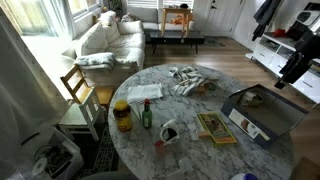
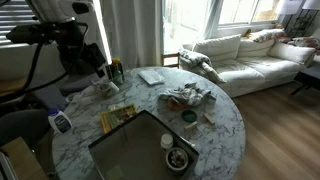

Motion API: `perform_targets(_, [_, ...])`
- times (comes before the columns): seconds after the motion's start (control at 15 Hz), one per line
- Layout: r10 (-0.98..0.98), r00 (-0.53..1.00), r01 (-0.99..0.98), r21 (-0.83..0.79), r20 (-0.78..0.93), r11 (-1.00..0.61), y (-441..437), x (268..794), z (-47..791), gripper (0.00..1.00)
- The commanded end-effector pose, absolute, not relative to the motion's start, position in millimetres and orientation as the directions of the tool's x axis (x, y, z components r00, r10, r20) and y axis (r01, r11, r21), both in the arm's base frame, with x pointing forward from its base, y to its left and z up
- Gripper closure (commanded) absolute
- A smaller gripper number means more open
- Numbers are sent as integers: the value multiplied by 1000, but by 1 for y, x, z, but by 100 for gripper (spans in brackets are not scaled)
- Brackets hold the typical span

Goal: Put the yellow book in the clear container on the left

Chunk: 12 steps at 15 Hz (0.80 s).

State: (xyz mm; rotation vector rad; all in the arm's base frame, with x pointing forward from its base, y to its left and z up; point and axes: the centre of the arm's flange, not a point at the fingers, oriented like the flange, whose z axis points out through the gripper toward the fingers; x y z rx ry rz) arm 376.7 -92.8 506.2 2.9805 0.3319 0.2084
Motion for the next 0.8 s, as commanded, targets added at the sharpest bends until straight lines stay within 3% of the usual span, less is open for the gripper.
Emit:
perform_targets(0.0, [227, 966, 209, 149, 122, -967, -93, 377, 506, 0])
perform_targets(0.6, [227, 966, 209, 149, 122, -967, -93, 377, 506, 0])
perform_targets(0.73, [365, 925, 357, 90, 102, -930, -69, 401, 486, 0])
